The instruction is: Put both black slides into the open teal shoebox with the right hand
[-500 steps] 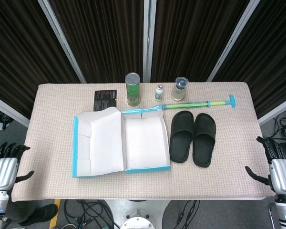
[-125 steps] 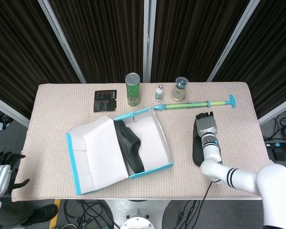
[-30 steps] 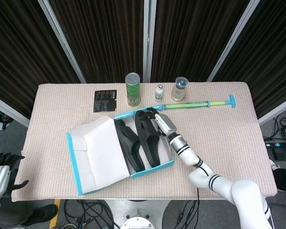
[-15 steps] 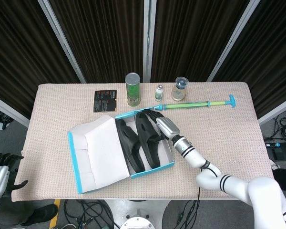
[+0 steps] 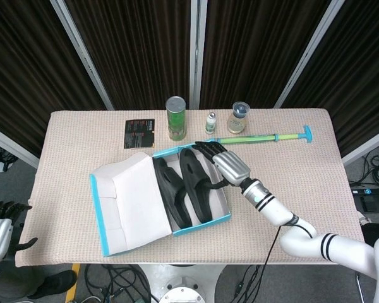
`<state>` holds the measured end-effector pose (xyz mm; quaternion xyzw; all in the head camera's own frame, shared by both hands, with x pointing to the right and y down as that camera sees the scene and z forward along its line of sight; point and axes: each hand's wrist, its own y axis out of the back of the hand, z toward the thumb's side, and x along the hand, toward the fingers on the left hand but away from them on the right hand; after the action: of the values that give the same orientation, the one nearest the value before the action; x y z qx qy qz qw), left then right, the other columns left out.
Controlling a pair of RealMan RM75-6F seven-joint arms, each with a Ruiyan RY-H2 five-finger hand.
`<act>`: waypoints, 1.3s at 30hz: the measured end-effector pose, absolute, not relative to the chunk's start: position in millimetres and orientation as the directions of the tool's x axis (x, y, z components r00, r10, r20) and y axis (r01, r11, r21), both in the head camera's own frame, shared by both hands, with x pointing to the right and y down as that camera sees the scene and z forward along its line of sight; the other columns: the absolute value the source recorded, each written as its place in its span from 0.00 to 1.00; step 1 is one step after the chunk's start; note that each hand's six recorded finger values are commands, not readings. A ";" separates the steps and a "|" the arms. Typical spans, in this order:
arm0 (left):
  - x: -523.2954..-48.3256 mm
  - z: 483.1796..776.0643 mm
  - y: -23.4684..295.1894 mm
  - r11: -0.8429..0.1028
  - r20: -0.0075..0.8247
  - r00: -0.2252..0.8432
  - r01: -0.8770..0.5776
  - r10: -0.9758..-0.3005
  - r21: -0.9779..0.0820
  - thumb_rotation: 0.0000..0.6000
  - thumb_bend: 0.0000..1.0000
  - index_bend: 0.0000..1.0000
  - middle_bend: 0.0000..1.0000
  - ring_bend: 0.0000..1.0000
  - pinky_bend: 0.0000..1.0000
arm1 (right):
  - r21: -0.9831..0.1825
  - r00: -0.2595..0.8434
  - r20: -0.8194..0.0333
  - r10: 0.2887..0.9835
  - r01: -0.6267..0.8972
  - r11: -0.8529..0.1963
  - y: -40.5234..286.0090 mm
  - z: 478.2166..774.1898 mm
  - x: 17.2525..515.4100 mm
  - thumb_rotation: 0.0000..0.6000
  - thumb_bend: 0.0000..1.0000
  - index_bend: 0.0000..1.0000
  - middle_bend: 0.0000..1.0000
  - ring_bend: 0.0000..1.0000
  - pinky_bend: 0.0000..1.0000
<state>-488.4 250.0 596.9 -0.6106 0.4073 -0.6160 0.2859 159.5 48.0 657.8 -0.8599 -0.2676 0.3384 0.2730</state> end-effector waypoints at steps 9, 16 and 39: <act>-490.6 594.3 253.5 -0.502 0.518 -0.103 -0.148 -0.849 -0.852 1.00 0.06 0.27 0.21 0.11 0.08 | -0.634 0.656 -0.518 0.549 0.136 -0.761 73.6 664.2 145.5 1.00 0.36 0.00 0.23 0.00 0.00; -490.8 594.9 255.0 -0.503 0.520 -0.104 -0.151 -0.848 -0.851 1.00 0.06 0.27 0.21 0.11 0.08 | -0.636 0.645 -0.538 0.542 0.111 -0.764 75.2 671.9 143.6 1.00 0.36 0.00 0.25 0.01 0.00; -490.8 598.8 254.4 -0.509 0.526 -0.099 -0.156 -0.845 -0.847 1.00 0.06 0.27 0.21 0.11 0.08 | -0.619 0.591 -0.625 0.511 0.025 -0.785 92.0 708.0 152.3 1.00 0.36 0.00 0.24 0.01 0.00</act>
<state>-490.8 254.4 598.8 -0.6107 0.4098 -0.6176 0.2787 152.3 92.0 708.0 -0.8444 -0.1585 0.4237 0.2868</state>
